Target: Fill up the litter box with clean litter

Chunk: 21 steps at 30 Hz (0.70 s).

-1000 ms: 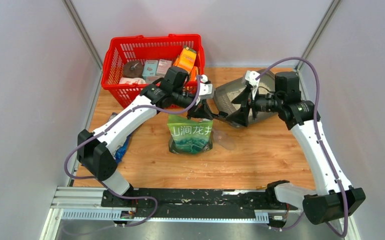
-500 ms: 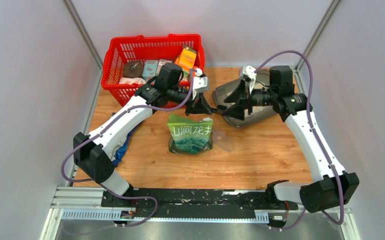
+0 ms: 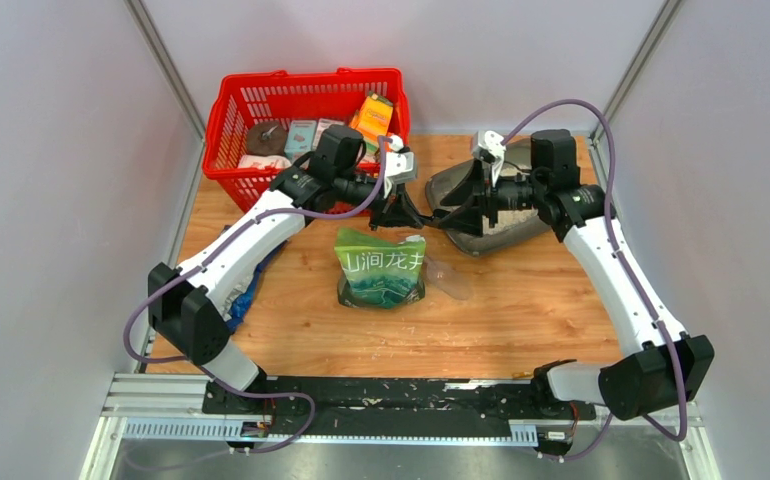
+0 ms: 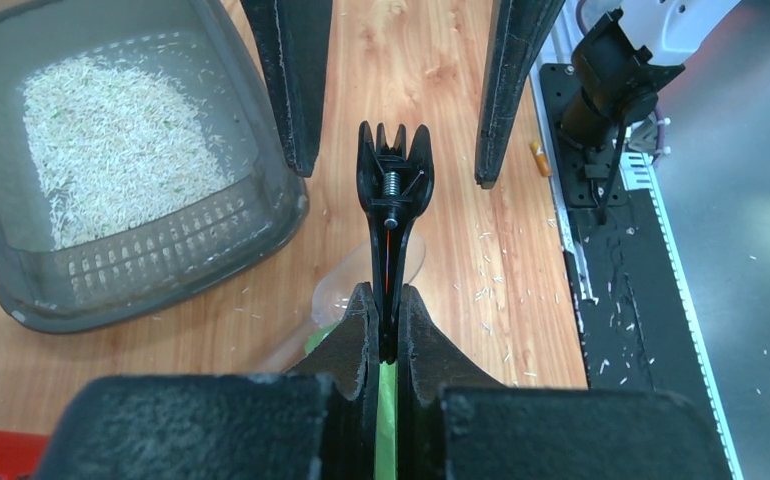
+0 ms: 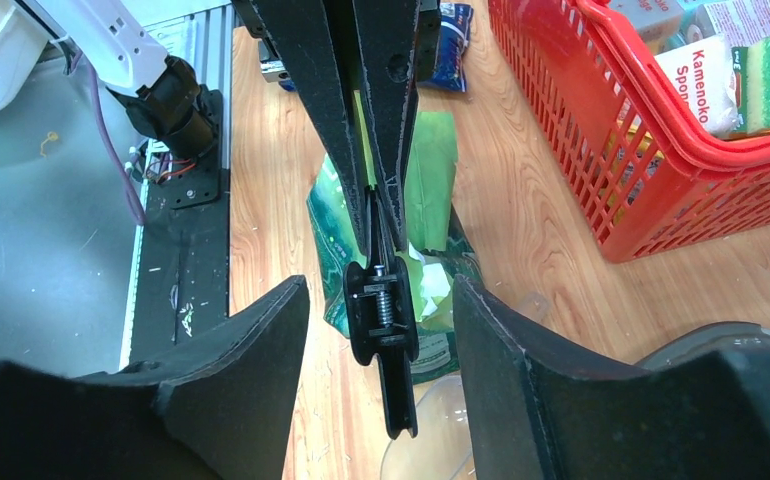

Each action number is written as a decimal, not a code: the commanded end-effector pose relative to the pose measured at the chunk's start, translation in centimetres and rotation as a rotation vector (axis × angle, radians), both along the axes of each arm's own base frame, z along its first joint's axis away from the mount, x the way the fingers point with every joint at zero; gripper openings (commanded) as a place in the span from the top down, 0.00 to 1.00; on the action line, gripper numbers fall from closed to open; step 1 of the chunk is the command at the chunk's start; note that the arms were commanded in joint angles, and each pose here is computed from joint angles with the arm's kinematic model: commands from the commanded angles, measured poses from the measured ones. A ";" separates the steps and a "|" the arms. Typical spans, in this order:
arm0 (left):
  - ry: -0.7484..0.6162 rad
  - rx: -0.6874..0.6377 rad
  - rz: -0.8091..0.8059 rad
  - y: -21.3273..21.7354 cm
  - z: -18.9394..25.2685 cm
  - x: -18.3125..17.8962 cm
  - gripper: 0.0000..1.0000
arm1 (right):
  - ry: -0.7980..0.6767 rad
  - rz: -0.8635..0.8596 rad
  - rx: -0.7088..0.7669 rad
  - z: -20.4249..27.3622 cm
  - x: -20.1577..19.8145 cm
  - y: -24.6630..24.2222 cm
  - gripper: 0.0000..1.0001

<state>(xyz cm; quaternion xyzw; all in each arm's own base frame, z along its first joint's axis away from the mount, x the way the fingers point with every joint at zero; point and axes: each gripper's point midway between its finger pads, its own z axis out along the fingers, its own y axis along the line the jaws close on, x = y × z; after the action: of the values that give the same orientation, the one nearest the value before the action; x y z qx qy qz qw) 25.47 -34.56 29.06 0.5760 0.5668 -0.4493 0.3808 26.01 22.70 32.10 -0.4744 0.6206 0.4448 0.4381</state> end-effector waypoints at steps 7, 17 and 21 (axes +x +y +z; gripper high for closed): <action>0.017 -0.034 -0.015 -0.2 1.1 -0.1 1.00 | -0.011 0.046 0.006 -0.5 0.0 0.8 0.44; 0.041 -0.036 -0.007 -0.3 1.0 0.1 1.00 | -0.021 0.057 0.003 -0.5 0.0 1.0 0.59; 0.052 -0.033 -0.003 -0.4 0.9 0.3 1.00 | -0.025 0.045 -0.006 -0.7 0.3 1.0 0.72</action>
<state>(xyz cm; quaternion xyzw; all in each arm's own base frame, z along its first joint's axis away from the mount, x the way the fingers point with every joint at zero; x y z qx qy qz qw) 25.51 -34.58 28.80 0.5613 0.5809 -0.4608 0.3676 26.10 23.40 31.22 -0.4838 0.6168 0.4512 0.4265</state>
